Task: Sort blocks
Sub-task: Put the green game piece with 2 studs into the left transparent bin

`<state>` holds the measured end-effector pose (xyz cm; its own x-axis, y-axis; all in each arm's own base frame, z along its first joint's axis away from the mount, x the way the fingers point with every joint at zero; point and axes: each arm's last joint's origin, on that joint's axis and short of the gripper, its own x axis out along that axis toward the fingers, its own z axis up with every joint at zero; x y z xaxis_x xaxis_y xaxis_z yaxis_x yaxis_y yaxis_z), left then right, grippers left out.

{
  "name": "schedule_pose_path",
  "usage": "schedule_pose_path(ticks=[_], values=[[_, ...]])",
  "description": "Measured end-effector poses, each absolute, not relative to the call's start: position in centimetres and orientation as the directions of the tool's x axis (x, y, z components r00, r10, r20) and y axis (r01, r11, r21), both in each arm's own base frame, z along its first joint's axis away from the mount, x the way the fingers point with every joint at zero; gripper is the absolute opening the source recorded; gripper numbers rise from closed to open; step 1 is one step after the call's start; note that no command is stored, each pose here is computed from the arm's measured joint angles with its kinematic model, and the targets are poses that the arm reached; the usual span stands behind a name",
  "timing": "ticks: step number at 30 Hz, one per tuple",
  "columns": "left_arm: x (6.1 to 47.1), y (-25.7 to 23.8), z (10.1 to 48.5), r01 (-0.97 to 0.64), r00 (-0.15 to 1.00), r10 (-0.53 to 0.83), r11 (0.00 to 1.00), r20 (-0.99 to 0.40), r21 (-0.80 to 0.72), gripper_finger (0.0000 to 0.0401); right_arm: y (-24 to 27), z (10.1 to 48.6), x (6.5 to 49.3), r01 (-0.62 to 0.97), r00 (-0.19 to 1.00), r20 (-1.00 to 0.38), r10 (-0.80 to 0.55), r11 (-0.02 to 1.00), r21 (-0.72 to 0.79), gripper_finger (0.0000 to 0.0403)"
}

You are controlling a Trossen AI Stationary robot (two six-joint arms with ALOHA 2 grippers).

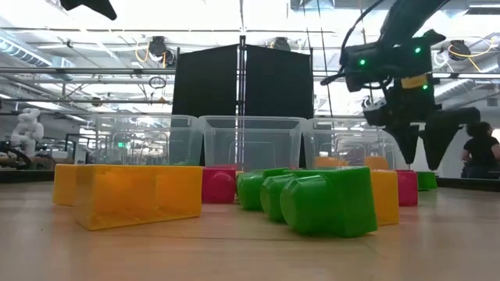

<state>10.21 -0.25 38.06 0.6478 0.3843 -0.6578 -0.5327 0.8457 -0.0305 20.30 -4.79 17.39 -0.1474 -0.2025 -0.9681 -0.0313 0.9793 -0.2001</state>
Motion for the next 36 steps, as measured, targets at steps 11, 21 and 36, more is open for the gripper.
schedule_pose_path(ticks=[11, 21, 36], values=[[10.2, -0.3, 38.1, -0.544, 0.648, 0.382, 0.838, -0.659, -0.048, 0.0, -6.4, 14.8, 21.2, -0.086, -0.133, -0.987, -0.09, 0.993, -0.079, 0.0258], [10.2, -0.3, 38.0, -0.544, 0.648, 0.379, 0.837, -0.66, -0.054, 0.0, -6.2, 13.4, 20.0, -0.039, -0.163, -0.986, -0.019, 0.999, -0.013, 0.0189], [10.2, -0.2, 38.1, -0.552, 0.646, 0.391, 0.832, -0.655, -0.047, 0.0, -6.8, 15.0, 21.8, 0.061, -0.097, -0.993, -0.062, 0.996, -0.068, 0.0002]])
